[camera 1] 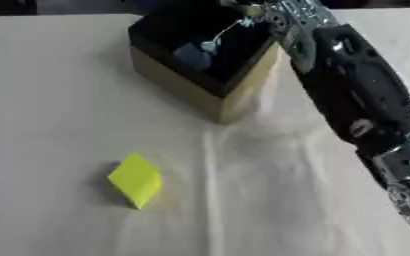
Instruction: Pick up objects on the table and place them in the box.
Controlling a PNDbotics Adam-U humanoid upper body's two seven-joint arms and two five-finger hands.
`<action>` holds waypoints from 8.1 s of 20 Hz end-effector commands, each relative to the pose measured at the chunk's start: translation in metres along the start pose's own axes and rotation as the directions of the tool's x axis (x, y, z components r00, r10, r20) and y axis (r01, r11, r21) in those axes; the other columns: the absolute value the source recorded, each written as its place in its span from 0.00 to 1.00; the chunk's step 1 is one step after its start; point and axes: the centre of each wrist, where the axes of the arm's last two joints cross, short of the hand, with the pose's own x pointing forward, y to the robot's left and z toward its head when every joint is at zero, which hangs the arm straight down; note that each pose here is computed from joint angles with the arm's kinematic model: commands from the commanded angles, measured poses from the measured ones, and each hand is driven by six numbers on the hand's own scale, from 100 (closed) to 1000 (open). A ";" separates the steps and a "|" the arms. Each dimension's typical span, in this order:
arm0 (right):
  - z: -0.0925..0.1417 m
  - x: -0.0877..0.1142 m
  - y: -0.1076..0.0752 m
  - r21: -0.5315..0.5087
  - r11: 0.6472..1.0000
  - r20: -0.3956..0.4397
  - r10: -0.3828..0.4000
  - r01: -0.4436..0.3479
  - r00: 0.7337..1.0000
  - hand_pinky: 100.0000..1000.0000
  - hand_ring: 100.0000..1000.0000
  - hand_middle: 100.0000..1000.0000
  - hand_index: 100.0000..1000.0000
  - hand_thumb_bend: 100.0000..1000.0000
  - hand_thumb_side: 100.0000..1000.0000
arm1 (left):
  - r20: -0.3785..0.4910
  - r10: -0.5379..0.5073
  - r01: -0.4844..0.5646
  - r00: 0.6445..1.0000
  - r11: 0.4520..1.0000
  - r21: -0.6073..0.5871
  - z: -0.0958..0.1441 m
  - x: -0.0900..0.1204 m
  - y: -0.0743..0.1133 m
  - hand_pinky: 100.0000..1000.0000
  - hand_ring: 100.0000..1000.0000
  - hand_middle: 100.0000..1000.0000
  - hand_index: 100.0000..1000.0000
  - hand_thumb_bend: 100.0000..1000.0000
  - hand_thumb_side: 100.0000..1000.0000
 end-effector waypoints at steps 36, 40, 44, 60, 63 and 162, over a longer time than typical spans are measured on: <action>0.208 0.036 -0.077 -0.596 0.722 0.220 -0.275 0.352 0.936 0.81 0.86 0.72 0.80 0.00 0.51 | 0.620 -0.151 0.638 0.770 0.189 -0.747 -0.082 0.067 -0.021 0.73 0.79 0.77 0.83 0.35 0.78; 0.213 0.032 -0.067 -0.614 0.695 0.235 -0.292 0.374 0.927 0.81 0.85 0.72 0.79 0.00 0.51 | 0.653 -0.131 0.664 0.746 0.081 -0.743 -0.079 0.066 -0.024 0.75 0.81 0.79 0.84 0.44 0.72; 0.216 0.029 -0.060 -0.625 0.672 0.254 -0.307 0.398 0.917 0.81 0.85 0.72 0.79 0.00 0.51 | 0.706 -0.094 0.709 0.702 -0.002 -0.706 -0.073 0.064 -0.030 0.77 0.82 0.80 0.86 0.49 0.68; 0.219 0.028 -0.045 -0.625 0.629 0.291 -0.361 0.462 0.886 0.81 0.85 0.71 0.78 0.00 0.55 | 0.702 -0.117 0.688 0.703 -0.138 -0.712 -0.059 0.063 -0.066 0.76 0.83 0.81 0.85 0.39 0.47; 0.220 0.028 -0.043 -0.623 0.629 0.289 -0.367 0.465 0.884 0.82 0.85 0.71 0.78 0.00 0.56 | 0.693 -0.121 0.676 0.711 -0.157 -0.720 -0.059 0.057 -0.076 0.76 0.83 0.82 0.85 0.28 0.40; 0.210 0.035 -0.039 -0.606 0.589 0.325 -0.429 0.534 0.843 0.82 0.86 0.71 0.78 0.00 0.63 | 0.536 -0.341 0.626 0.772 0.263 -0.734 -0.171 0.044 -0.116 0.60 0.58 0.55 0.58 0.00 0.31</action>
